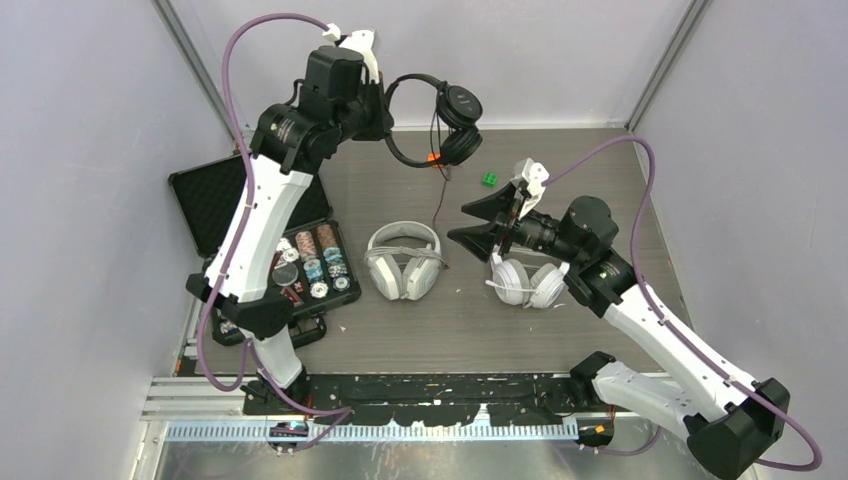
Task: Wrap the headphones
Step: Wrap the headphones cable around the headphones.
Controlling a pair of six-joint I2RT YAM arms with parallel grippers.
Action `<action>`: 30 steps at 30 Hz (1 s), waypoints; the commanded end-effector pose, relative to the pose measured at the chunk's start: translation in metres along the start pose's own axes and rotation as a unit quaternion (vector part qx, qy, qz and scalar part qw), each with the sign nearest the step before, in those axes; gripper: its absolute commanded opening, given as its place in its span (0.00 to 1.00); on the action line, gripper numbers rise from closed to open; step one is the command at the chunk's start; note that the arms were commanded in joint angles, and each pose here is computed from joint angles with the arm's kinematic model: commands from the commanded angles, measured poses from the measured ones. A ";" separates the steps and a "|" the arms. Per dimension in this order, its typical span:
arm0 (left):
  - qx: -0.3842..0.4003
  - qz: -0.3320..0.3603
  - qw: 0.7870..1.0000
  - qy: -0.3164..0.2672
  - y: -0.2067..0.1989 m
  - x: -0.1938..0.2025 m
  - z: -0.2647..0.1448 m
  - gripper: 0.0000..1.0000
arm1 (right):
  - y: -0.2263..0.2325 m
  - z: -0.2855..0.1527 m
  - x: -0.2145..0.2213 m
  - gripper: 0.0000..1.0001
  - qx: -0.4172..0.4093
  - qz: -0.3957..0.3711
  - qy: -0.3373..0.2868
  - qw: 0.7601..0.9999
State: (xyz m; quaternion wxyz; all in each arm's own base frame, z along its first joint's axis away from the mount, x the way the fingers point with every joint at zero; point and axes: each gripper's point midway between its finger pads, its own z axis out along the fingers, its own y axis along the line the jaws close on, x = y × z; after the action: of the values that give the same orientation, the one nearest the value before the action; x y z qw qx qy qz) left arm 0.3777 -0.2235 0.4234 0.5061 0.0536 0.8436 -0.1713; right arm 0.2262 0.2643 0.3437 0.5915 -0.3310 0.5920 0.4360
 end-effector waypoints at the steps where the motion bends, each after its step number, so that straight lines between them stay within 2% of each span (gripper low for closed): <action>1: 0.030 -0.012 0.998 -0.061 -0.009 -0.035 -0.025 0.00 | 0.002 -0.006 -0.011 0.67 0.001 -0.028 -0.004 1.000; 7: 0.038 -0.016 0.997 -0.066 -0.012 -0.038 -0.030 0.00 | -0.034 -0.007 -0.005 0.67 0.087 -0.053 -0.019 0.995; 9: 0.041 -0.018 0.997 -0.068 -0.013 -0.039 -0.030 0.00 | -0.045 -0.007 -0.010 0.67 0.115 -0.049 -0.047 0.991; 14: 0.047 -0.020 0.996 -0.069 -0.016 -0.041 -0.028 0.00 | -0.043 -0.002 0.005 0.67 0.097 -0.033 -0.051 0.993; 18: 0.052 -0.023 0.995 -0.077 -0.019 -0.047 -0.027 0.00 | -0.051 0.000 0.018 0.67 0.109 -0.011 -0.086 0.990; 24: 0.056 -0.027 0.994 -0.088 -0.022 -0.054 -0.024 0.00 | -0.056 0.026 0.034 0.65 0.091 0.032 -0.109 0.989; 30: 0.053 -0.027 0.994 -0.091 -0.022 -0.055 -0.022 0.00 | -0.047 0.057 0.052 0.65 0.079 0.005 -0.103 0.991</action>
State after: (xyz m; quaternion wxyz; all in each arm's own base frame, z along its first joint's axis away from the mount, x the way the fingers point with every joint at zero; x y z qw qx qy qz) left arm 0.3751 -0.2271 0.4507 0.5305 0.0555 0.8221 -0.1991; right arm 0.2884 0.2879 0.2529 0.6151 -0.2272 0.6285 0.4184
